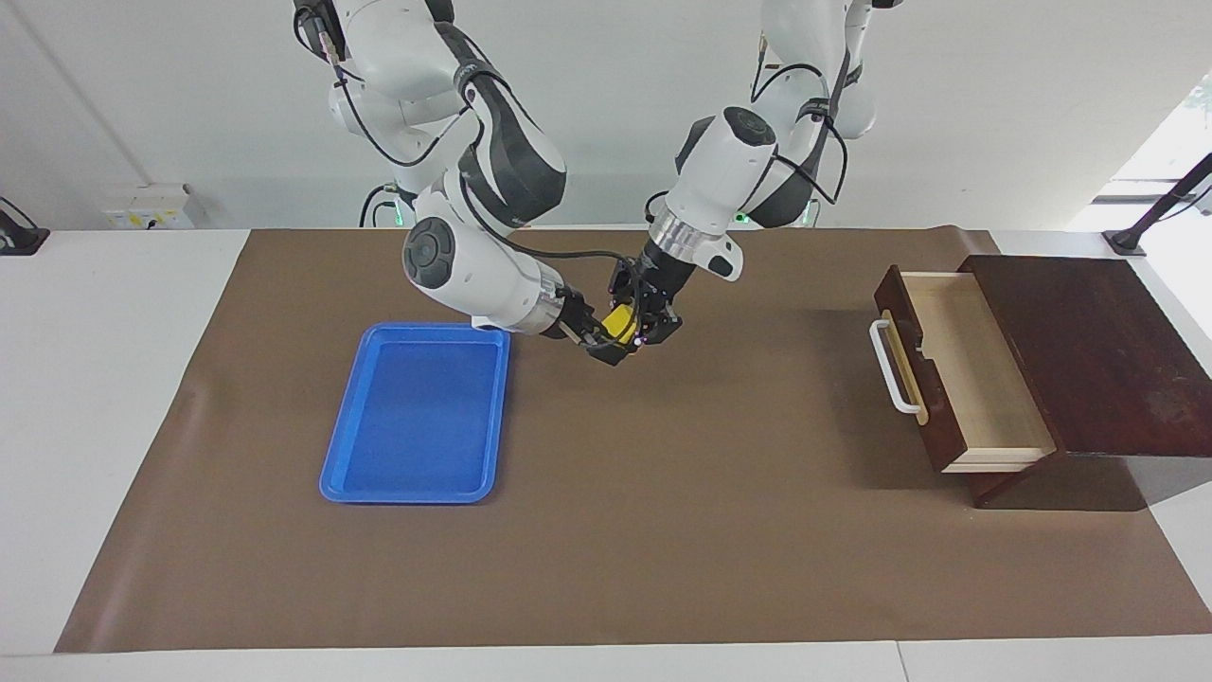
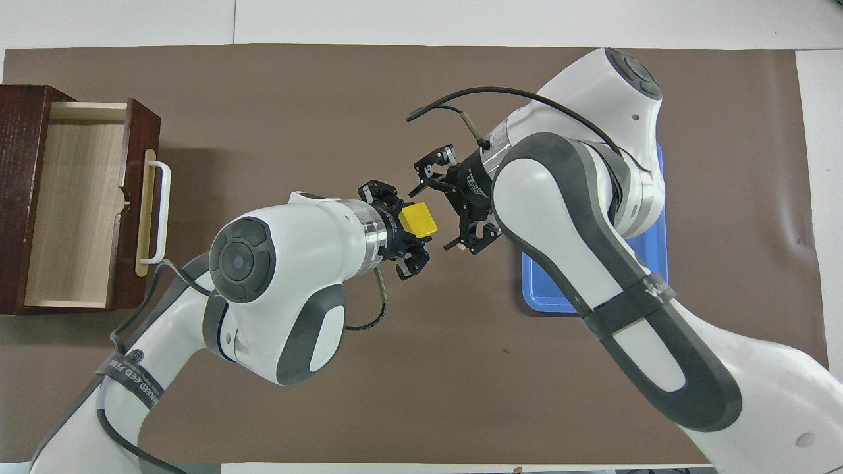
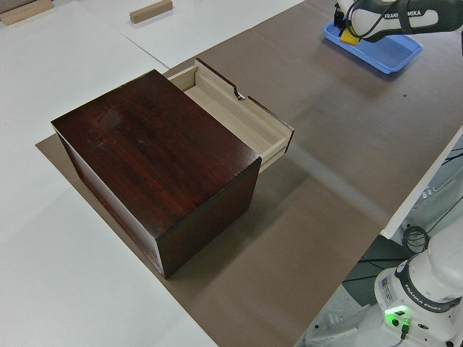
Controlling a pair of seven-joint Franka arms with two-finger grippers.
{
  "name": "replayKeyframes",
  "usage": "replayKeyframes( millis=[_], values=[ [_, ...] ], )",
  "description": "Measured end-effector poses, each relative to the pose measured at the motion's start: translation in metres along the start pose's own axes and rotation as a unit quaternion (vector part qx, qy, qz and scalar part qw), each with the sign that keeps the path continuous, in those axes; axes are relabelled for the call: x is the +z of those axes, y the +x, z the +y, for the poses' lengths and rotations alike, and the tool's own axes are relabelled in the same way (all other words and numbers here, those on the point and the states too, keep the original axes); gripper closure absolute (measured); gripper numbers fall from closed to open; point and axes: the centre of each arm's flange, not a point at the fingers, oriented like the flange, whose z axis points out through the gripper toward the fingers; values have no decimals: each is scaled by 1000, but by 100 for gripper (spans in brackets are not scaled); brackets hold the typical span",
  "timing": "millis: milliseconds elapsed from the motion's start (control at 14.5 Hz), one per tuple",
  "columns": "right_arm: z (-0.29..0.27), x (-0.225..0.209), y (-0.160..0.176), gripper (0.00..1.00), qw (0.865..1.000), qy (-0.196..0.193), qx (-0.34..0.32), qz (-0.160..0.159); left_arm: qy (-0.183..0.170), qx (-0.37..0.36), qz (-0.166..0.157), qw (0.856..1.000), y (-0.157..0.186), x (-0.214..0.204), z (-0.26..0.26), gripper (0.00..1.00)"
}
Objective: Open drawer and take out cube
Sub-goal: 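Close the right gripper on the yellow cube held by the left gripper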
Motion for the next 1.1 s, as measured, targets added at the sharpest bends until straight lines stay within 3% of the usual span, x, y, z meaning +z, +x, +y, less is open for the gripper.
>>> replayKeyframes(
  millis=[551,758,1102],
  values=[
    [2,2,4,4,1000,-3,7,0,-1,-4,0,1000,1,0,1,45],
    [2,2,3,13,1000,-2,15,1,-1,-4,0,1000,1,0,2,45],
    [0,2,0,19,1000,6,20,3,-5,-5,-3,1000,1,-1,3,45]
  ],
)
